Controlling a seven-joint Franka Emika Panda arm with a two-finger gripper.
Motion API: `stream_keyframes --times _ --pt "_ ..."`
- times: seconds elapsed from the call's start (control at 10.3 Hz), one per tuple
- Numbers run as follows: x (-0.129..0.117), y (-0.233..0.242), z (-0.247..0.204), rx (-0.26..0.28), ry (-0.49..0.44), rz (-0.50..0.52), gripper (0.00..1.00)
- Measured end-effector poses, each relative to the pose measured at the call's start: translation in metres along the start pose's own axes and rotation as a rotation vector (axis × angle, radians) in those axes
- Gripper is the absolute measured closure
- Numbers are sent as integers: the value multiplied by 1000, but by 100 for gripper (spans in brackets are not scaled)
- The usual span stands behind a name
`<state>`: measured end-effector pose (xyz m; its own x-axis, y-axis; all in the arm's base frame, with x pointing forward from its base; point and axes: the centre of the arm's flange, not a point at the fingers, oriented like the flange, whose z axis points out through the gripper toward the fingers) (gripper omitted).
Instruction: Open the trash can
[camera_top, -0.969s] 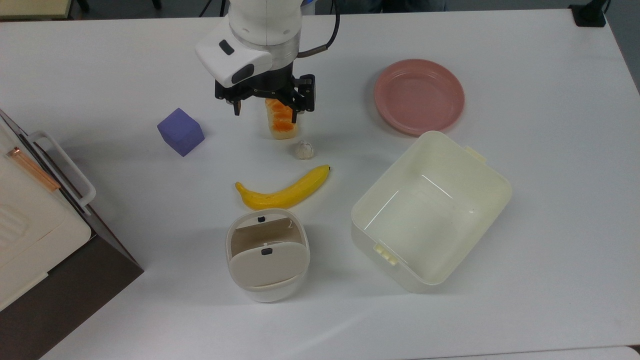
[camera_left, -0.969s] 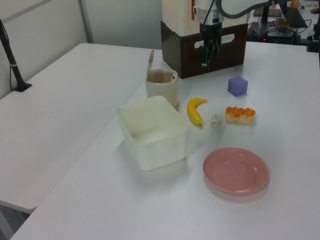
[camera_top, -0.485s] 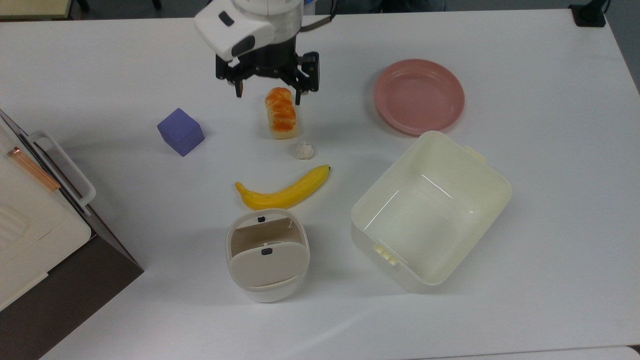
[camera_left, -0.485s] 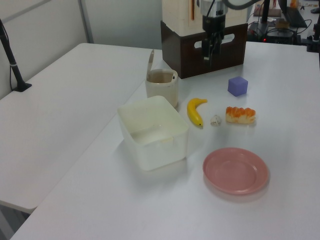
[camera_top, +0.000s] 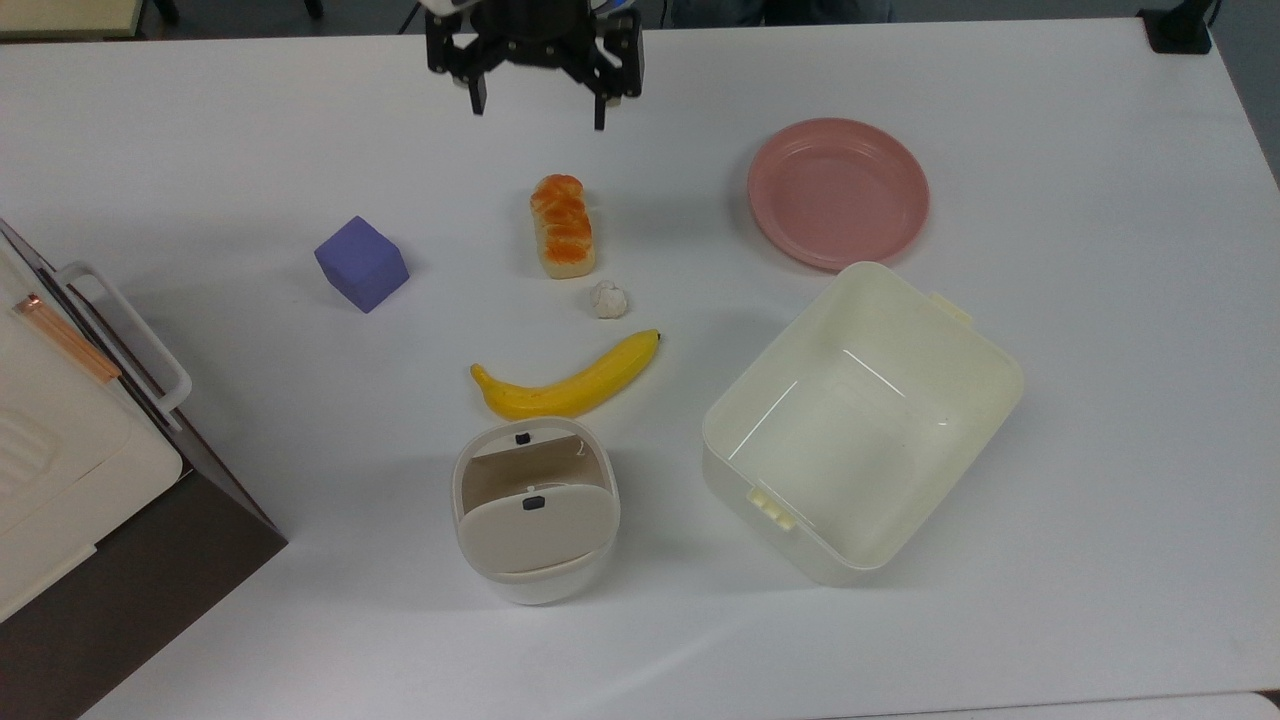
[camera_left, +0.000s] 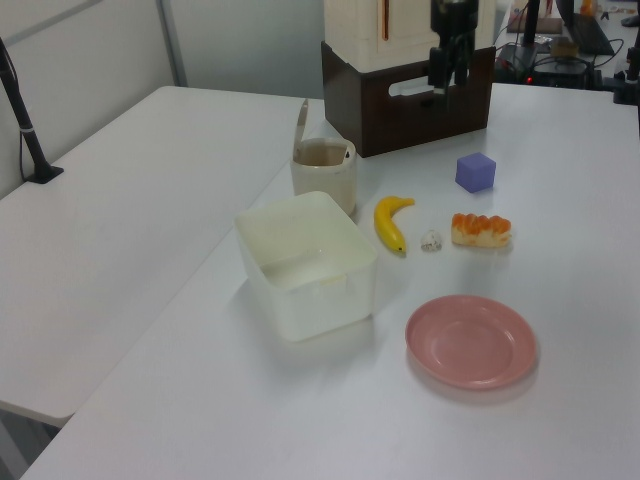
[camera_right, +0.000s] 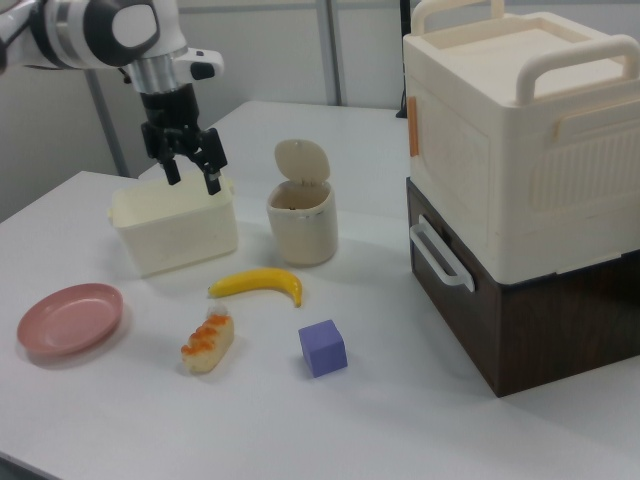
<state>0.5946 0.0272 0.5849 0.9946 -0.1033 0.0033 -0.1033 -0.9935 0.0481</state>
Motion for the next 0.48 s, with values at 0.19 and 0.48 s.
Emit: stream_keyframes --times 0.19,0.48 --pt "-20 2 -5 16 -6 1 0" --pt "-31 7 -6 39 -16 12 0"
